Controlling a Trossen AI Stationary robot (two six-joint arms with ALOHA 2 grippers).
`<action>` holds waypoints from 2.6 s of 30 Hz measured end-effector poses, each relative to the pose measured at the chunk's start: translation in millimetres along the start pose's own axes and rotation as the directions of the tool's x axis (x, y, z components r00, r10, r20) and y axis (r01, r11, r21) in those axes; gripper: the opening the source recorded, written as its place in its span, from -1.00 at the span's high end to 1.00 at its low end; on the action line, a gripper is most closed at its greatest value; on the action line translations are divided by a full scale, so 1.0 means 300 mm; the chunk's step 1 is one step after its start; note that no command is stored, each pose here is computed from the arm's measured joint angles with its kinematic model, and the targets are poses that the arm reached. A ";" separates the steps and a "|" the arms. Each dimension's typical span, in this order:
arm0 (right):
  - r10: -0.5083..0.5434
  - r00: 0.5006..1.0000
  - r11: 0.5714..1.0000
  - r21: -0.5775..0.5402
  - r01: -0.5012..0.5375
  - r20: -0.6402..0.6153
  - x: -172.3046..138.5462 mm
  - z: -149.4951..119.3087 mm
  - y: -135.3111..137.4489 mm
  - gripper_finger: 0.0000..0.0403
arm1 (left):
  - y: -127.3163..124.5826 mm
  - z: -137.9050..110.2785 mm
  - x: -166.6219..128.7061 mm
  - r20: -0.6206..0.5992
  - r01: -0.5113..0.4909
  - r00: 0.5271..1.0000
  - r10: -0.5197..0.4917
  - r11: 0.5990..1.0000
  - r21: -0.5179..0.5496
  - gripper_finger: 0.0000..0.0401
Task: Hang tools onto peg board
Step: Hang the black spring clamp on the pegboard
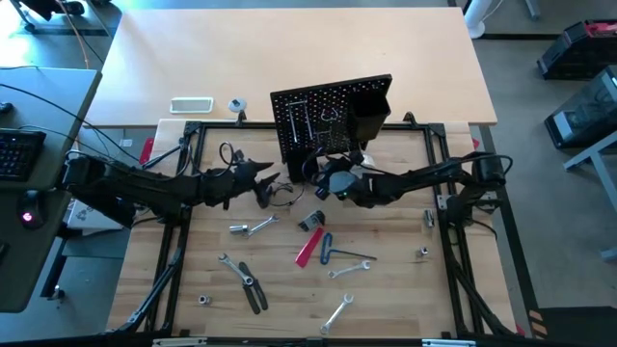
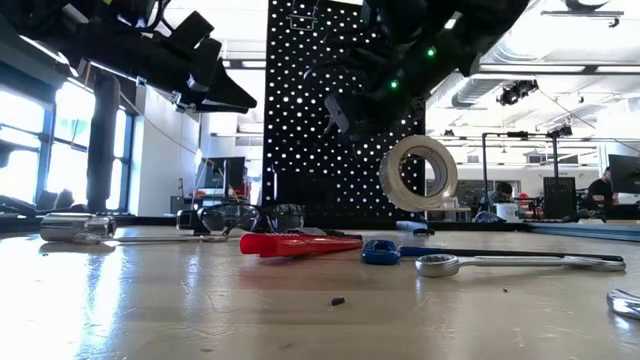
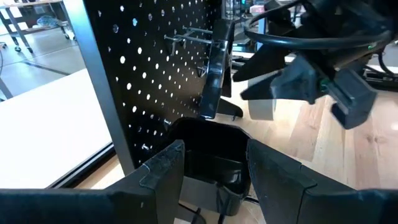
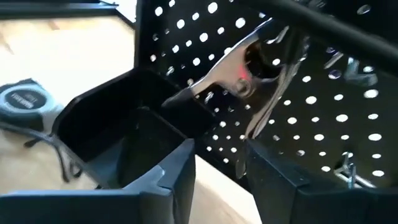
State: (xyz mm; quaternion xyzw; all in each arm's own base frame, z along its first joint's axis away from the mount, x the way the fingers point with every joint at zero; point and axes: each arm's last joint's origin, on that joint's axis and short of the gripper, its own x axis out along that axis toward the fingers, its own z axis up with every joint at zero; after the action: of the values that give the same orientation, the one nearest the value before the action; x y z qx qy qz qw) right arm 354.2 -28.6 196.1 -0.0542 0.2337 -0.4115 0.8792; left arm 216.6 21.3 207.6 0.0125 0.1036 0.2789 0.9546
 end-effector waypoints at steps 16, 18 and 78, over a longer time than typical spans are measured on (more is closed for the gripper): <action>-0.003 1.000 0.999 -0.034 0.003 0.006 0.025 0.005 -0.016 0.97 | 0.000 0.000 0.000 0.000 0.003 1.000 -0.003 1.000 0.000 0.16; -0.002 1.000 0.999 -0.033 0.002 0.006 0.024 0.005 -0.015 0.99 | 0.000 0.000 0.000 0.000 0.003 1.000 -0.003 1.000 0.001 0.16; -0.102 0.994 0.993 0.066 0.099 0.046 0.033 0.022 -0.033 0.24 | 0.000 -0.008 0.000 -0.024 0.001 1.000 -0.001 0.999 0.032 0.16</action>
State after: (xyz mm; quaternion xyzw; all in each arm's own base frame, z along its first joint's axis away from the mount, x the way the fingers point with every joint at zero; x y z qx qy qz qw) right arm 355.5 -43.1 201.1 -0.0481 0.1957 -0.4610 0.8642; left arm 216.1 21.3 205.3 0.0244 0.1194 0.2769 0.9532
